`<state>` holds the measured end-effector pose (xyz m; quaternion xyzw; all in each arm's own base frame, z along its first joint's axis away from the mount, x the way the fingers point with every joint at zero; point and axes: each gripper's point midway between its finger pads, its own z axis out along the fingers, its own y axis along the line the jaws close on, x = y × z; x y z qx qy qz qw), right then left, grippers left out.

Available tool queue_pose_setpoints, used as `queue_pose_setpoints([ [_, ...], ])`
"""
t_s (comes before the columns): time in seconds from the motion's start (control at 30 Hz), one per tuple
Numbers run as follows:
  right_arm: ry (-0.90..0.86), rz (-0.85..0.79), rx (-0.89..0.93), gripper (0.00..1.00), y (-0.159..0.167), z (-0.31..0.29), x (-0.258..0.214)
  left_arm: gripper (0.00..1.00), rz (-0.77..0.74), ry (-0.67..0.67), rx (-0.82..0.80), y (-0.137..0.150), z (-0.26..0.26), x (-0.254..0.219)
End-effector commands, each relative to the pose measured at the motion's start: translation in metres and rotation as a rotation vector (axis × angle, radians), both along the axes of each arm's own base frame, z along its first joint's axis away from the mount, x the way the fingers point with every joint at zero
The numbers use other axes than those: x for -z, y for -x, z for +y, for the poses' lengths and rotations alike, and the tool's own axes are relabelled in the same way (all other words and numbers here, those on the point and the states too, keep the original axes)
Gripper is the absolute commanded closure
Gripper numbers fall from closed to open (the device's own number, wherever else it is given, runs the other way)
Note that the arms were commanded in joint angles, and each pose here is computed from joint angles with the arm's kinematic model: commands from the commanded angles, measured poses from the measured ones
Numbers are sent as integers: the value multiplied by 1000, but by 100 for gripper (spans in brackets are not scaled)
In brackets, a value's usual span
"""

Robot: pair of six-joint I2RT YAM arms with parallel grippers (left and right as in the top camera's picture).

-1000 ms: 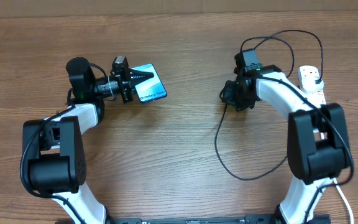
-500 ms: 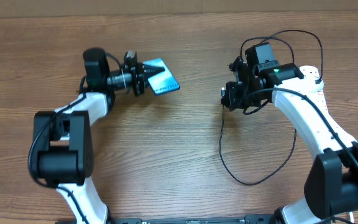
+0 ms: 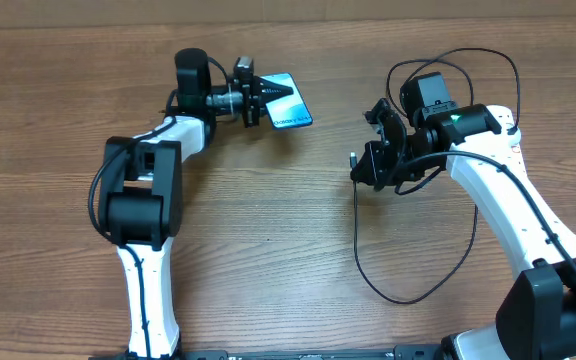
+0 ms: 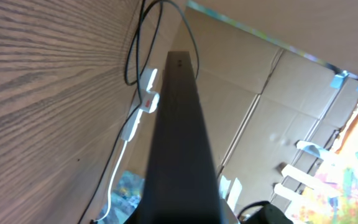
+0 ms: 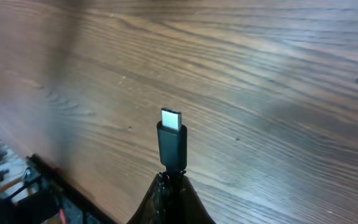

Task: Plug charger to phone and switch on socket
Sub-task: 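Lift the plug with the right gripper and carry it toward the phone, then align the plug tip under the phone's bottom port with the right gripper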

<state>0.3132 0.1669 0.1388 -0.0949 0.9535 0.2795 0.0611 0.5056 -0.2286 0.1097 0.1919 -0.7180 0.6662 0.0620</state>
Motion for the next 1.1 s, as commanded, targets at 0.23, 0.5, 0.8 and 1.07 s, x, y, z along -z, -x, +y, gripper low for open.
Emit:
queue_pose_setpoints([
  [0.23,-108,-30,-157,97,27,64,-15,96,-178,11,81,4,-11,-23],
  [0.5,-192,-3,-120,96,22,84,-21,96,-156,35,134,13,-11,-26],
  [0.8,-239,63,-60,96,7,97,-5,96,-164,47,174,21,-14,-28],
  [1.07,-283,59,-30,96,-6,105,-3,96,-187,46,178,21,-14,-28],
])
